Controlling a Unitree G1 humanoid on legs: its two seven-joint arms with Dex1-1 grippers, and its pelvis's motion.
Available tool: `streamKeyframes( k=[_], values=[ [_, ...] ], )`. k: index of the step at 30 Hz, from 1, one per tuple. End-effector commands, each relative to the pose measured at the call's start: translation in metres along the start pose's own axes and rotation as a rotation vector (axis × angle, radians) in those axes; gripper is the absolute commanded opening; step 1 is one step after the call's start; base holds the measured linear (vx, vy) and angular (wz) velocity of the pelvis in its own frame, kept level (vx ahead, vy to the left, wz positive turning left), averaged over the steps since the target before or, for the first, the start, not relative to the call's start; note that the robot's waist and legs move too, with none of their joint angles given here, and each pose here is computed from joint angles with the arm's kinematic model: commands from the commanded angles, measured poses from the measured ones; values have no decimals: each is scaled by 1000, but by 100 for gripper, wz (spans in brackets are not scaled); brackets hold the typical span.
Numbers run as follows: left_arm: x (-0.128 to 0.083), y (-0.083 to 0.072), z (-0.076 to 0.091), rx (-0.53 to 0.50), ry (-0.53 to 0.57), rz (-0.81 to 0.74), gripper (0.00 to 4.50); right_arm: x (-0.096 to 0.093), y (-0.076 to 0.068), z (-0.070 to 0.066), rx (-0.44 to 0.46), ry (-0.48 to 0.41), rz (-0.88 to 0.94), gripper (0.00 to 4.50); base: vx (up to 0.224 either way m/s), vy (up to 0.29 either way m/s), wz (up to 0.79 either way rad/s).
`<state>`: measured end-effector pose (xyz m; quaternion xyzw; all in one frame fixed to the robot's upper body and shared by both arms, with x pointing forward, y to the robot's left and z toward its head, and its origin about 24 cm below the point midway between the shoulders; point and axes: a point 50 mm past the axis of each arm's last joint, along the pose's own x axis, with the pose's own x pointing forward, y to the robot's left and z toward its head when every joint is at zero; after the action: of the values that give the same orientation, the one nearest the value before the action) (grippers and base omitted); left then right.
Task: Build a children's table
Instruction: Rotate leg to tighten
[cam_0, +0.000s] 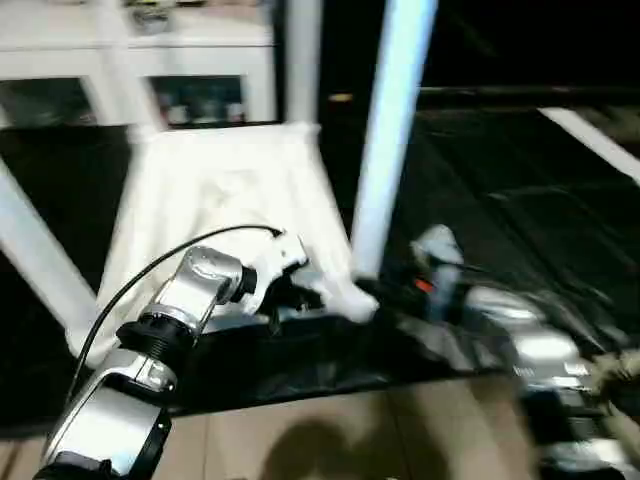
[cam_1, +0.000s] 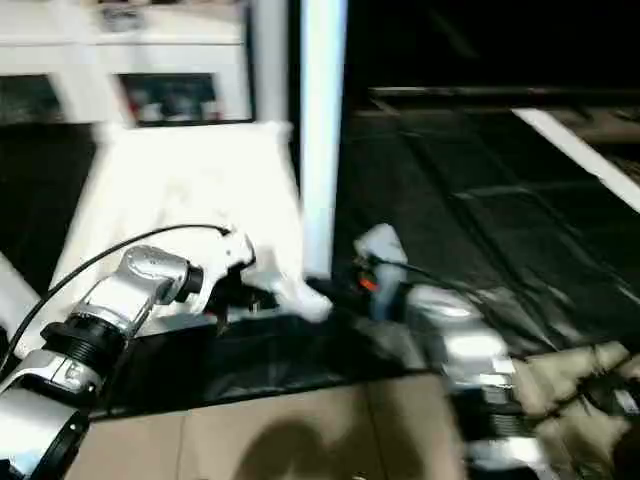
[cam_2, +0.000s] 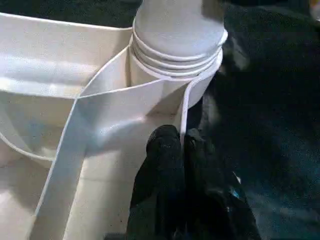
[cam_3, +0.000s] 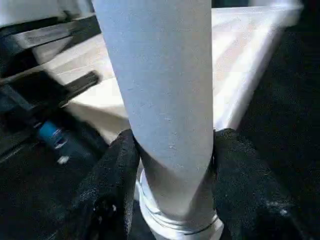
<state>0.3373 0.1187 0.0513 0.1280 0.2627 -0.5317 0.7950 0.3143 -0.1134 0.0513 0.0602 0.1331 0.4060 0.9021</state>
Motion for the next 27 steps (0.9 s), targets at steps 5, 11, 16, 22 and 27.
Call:
streamKeyframes(
  k=[5,11,16,22,27],
  values=[
    [24,-8,53,36,-165,160,0,57,21,5,136,-19,-183,193,0,0,0],
    [19,-2,52,39,-163,212,0,53,21,1,92,-35,-166,193,27,2,3],
    [14,1,43,54,-137,205,0,41,12,0,99,-71,-180,282,0,0,0],
    [3,3,29,108,-89,108,0,-3,-8,1,9,-83,-68,341,0,0,0],
    [-3,1,23,164,-55,1,0,-28,-19,7,-63,-58,42,370,0,0,0]
  ],
)
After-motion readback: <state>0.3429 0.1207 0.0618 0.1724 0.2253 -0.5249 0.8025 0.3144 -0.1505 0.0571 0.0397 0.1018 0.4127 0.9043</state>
